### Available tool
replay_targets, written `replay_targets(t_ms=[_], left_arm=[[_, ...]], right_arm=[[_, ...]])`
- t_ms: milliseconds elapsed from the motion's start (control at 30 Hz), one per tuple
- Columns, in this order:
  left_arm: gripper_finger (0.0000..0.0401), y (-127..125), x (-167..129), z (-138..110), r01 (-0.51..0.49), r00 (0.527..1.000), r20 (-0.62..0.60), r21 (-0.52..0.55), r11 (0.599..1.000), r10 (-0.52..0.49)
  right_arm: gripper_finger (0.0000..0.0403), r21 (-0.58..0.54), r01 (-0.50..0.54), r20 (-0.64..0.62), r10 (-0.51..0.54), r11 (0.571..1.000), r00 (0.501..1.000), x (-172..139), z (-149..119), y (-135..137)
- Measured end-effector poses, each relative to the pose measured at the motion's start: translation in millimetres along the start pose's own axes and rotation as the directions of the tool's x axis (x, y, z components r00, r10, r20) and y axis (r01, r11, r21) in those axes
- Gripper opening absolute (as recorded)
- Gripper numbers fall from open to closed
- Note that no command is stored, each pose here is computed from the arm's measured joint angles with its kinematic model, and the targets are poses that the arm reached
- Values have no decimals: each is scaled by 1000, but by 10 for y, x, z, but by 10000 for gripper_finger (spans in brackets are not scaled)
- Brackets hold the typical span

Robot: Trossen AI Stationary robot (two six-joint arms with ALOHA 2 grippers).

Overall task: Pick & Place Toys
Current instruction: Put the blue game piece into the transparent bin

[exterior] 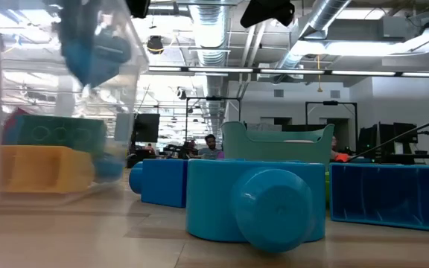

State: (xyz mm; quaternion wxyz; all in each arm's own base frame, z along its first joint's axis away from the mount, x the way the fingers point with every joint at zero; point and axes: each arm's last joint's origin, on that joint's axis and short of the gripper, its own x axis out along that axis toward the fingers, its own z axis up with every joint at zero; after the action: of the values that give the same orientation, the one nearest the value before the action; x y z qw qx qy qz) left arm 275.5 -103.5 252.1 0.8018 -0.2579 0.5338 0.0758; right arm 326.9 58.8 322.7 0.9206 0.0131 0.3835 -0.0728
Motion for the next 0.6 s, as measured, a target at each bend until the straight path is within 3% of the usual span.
replay_targets(t_ms=[267,467,600], left_arm=[[130,-65,2,43,49,999,-5,58,997,-49],[131,-13,-175,-113,17,996,-84,80,997,-11],[131,-8,-370,-270,50,989,-147,107,993,-34]], right_arm=[[0,-6,4,-18,-4,1000,1000,-1,-18,-2],[0,-7,4,-21,-4,1000,1000,-1,-21,-2],[0,-8,4,-20,-4,1000,1000,-1,-20,-2]])
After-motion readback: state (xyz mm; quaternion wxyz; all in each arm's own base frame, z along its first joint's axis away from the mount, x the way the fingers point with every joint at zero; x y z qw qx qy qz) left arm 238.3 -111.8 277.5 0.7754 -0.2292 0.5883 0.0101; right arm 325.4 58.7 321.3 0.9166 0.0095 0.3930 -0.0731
